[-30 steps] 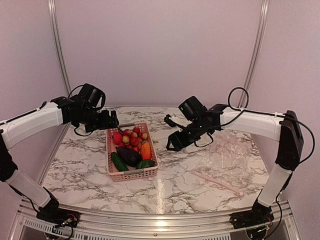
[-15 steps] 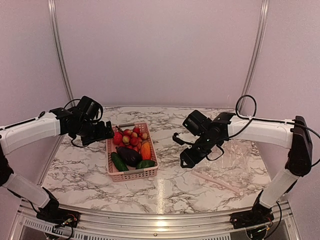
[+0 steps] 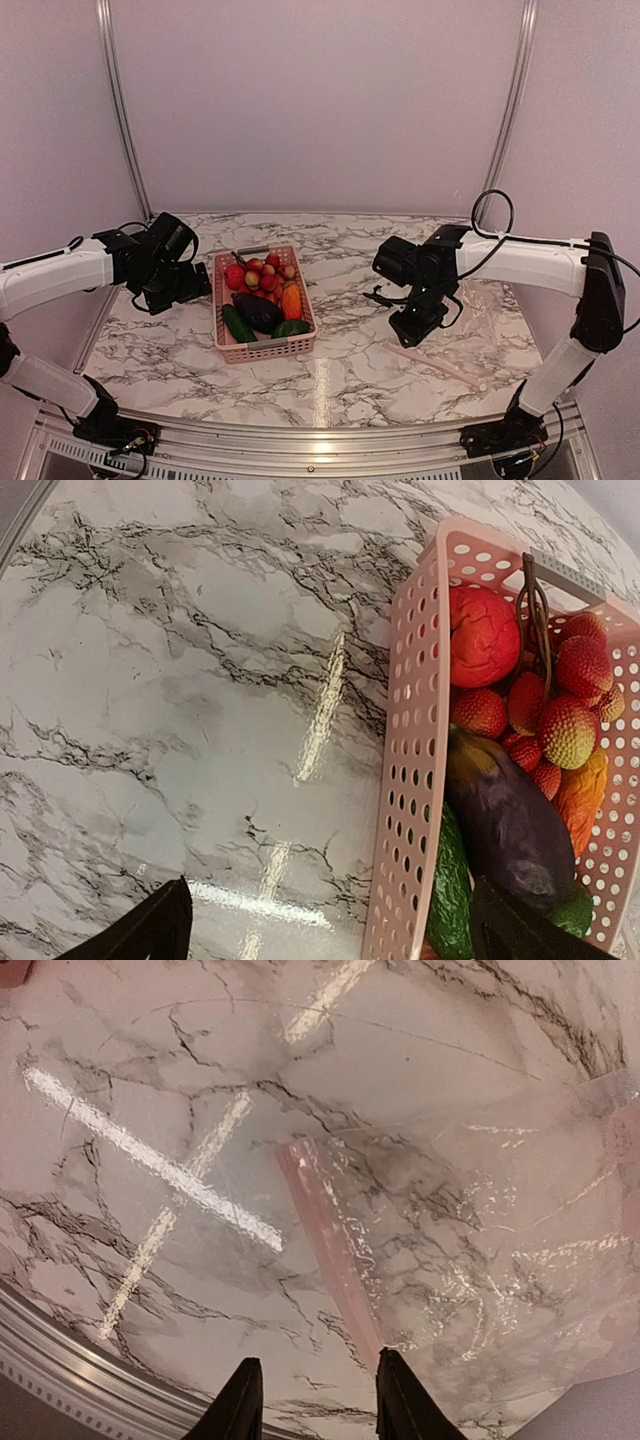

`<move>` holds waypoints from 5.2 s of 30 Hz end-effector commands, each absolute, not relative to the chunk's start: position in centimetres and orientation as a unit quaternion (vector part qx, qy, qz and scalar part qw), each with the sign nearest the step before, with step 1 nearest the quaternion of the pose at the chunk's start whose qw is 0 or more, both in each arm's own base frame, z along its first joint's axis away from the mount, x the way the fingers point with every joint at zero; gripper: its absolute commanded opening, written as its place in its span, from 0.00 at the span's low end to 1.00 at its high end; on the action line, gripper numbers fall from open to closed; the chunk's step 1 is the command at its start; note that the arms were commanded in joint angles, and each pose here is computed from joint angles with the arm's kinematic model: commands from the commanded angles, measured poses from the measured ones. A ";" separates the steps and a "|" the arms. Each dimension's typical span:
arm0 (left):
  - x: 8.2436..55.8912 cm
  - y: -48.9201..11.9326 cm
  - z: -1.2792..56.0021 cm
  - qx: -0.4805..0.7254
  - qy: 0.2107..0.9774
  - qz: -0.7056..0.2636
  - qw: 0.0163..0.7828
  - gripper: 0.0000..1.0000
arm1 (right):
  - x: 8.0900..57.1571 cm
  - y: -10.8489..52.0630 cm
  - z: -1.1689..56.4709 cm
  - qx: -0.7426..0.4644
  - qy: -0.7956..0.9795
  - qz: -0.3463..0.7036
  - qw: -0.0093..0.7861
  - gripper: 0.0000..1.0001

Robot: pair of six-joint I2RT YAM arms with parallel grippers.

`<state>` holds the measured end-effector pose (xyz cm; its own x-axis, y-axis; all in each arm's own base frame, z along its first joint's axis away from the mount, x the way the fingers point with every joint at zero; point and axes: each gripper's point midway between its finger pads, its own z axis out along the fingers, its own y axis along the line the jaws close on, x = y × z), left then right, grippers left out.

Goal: Place the food in the zip-top bag and seal the zipper
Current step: Pick up the zipper food storage bag from the center of the board, then open the zipper food storage bag at the center of the board.

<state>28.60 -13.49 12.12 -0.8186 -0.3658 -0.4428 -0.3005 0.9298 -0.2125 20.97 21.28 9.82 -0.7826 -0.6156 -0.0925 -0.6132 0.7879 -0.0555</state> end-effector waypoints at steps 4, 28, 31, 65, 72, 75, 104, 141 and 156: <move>30.5 -14.0 15.9 -0.147 0.934 -0.088 0.314 0.99 | 19.6 17.4 9.1 -0.298 0.949 -0.103 0.002 0.33; 31.1 -14.6 16.9 -0.132 0.916 -0.124 0.358 0.99 | 19.1 14.7 3.7 -0.289 0.937 -0.188 -0.053 0.30; 30.9 -14.3 17.1 -0.134 0.913 -0.126 0.364 0.99 | 19.2 14.1 3.4 -0.285 0.935 -0.205 -0.058 0.32; 35.7 -24.3 29.2 -0.056 0.829 -0.311 0.461 0.99 | 34.1 31.9 18.3 -0.242 0.948 -0.022 0.204 0.00; 35.6 -33.4 29.5 0.079 0.831 -0.316 0.452 0.78 | 35.2 35.0 21.2 -0.213 0.944 0.108 0.227 0.00; 34.9 -36.2 29.0 0.107 0.825 -0.318 0.454 0.76 | 35.7 35.3 22.4 -0.206 0.939 0.139 0.236 0.00; 36.5 -45.0 22.5 0.103 0.851 -0.322 0.403 0.24 | 32.1 33.8 25.0 -0.207 0.934 0.214 0.198 0.00; 39.2 -41.2 21.0 -0.018 0.889 -0.277 0.364 0.00 | 41.2 22.2 30.0 -0.095 0.918 -0.037 0.382 0.00; 38.3 -43.6 27.8 0.107 0.828 -0.330 0.441 0.64 | 41.5 24.3 28.3 -0.107 0.925 0.020 0.363 0.00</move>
<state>39.42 -42.68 23.01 -0.7081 -0.1837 -0.6818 0.2989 0.7968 -0.5251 41.33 24.33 27.43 -0.7245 -0.2074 -0.6573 -0.2100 0.9747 -0.0761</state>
